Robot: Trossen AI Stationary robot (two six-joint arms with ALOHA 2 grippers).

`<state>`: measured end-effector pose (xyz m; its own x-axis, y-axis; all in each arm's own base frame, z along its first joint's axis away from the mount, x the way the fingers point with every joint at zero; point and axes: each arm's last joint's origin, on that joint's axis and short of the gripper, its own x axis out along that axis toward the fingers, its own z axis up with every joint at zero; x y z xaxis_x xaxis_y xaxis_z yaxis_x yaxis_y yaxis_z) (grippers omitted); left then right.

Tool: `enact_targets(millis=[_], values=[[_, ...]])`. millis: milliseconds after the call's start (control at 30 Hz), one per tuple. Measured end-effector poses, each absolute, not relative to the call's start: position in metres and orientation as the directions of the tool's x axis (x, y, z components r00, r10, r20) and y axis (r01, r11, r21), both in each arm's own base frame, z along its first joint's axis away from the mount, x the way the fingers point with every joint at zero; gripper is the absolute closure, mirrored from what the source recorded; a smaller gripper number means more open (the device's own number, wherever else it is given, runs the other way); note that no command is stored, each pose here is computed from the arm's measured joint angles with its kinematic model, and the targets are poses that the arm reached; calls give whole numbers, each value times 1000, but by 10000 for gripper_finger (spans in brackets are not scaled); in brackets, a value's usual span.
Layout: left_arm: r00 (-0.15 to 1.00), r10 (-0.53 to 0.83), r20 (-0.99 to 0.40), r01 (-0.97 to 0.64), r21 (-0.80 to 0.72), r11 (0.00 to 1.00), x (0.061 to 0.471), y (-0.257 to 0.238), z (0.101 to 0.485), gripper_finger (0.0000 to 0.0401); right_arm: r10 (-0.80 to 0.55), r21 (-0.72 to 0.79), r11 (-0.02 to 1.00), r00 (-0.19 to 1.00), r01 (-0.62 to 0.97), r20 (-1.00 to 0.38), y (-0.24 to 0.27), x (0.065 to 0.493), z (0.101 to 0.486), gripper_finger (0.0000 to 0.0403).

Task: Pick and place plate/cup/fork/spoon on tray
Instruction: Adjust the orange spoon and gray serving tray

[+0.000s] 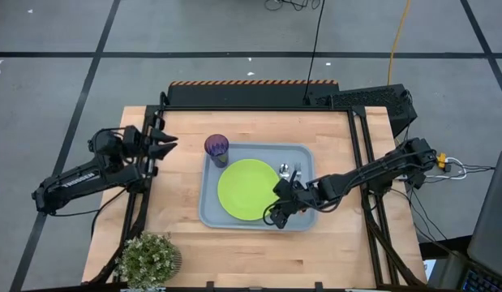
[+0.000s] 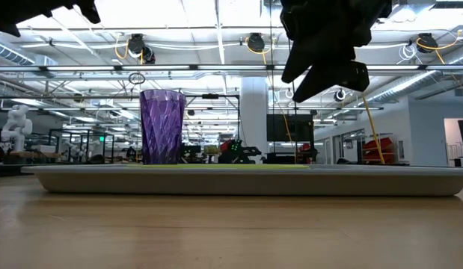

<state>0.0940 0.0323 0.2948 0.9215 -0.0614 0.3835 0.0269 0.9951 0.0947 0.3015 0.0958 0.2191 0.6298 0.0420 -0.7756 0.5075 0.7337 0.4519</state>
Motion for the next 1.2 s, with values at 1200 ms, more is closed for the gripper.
enact_targets(millis=[1200], values=[[921, 103, 377, -150, 98, 984, 95, 38, 292, 325, 57, 440, 811, 698, 385, -714, 106, 306, 227, 248]])
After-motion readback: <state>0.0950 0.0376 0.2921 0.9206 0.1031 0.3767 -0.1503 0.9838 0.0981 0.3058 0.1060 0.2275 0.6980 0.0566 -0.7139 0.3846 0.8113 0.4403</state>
